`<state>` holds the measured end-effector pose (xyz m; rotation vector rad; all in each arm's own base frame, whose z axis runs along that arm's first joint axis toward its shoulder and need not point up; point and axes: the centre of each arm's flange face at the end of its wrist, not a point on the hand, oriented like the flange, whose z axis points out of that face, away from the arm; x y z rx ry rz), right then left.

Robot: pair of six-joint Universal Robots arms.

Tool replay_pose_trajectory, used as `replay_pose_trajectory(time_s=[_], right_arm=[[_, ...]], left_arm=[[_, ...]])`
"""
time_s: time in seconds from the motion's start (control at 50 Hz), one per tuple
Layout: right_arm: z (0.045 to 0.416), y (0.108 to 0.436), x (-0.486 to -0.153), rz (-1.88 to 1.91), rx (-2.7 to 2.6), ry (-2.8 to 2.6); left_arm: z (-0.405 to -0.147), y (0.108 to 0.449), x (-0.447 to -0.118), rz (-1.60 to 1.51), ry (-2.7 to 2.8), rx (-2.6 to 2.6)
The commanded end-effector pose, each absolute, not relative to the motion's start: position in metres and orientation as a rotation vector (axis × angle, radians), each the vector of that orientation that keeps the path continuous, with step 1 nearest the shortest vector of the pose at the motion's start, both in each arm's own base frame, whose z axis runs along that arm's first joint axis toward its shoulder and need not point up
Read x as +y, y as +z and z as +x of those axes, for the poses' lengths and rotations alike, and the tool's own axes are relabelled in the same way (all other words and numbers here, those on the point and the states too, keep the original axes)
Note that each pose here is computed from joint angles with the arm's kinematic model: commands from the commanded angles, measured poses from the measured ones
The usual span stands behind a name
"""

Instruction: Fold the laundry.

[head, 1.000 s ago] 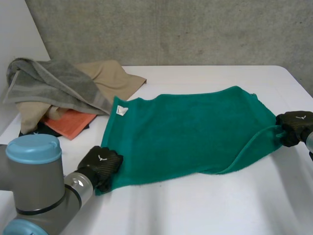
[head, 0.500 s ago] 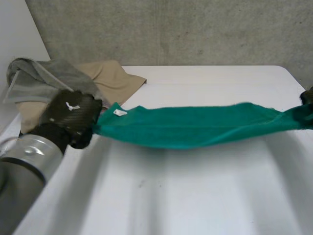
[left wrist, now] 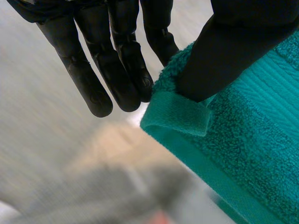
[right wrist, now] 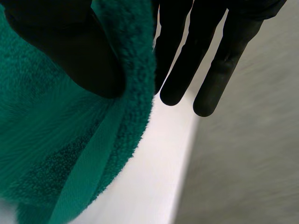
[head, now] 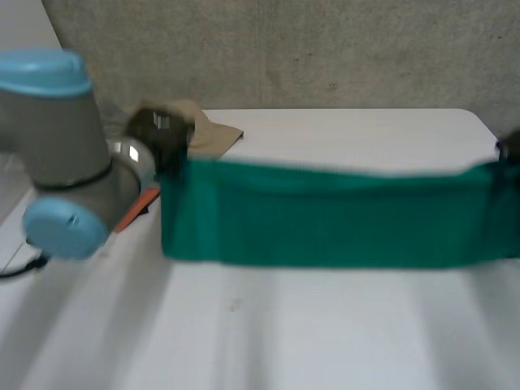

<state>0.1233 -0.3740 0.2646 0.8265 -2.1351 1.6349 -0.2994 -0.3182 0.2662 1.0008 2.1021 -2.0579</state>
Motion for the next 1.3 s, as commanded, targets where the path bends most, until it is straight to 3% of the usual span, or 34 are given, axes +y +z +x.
replay_pose_trajectory(time_s=[0.02,0.04,0.08,0.16,0.24,0.4,0.5,0.58,0.7,1.18,1.3], right_arm=[[0.126,0.351,-0.416,0.451,-1.603,2.251],[0.126,0.366,-0.417,0.390,-1.496,2.356],[0.125,0.376,-0.418,0.352,-1.411,2.427],[0.125,0.374,-0.418,0.358,-1.418,2.444],[0.126,0.356,-0.422,0.386,-1.499,2.408],[0.137,0.287,-0.430,0.588,-1.837,2.276],[0.143,0.211,-0.425,0.752,-2.141,2.086],[0.145,0.176,-0.415,0.827,-2.251,1.957],[0.134,0.151,-0.404,0.819,-2.353,1.852],[0.137,0.140,-0.356,1.217,-2.234,1.817],[0.101,0.188,-0.338,1.104,-2.256,1.709]], left_arm=[[-0.309,0.378,-0.354,0.614,-2.684,1.415],[-0.304,0.398,-0.353,0.530,-2.756,1.288],[-0.303,0.405,-0.349,0.499,-2.778,1.248],[-0.303,0.395,-0.347,0.523,-2.741,1.316],[-0.302,0.364,-0.347,0.583,-2.664,1.434],[-0.299,0.291,-0.342,0.715,-2.470,1.690],[-0.302,0.216,-0.329,0.850,-2.266,1.916],[-0.302,0.182,-0.314,0.931,-2.145,2.029],[-0.297,0.162,-0.302,0.972,-2.053,2.109],[-0.281,0.172,-0.273,1.026,-1.889,2.218],[-0.254,0.182,-0.220,1.143,-1.596,2.363]])
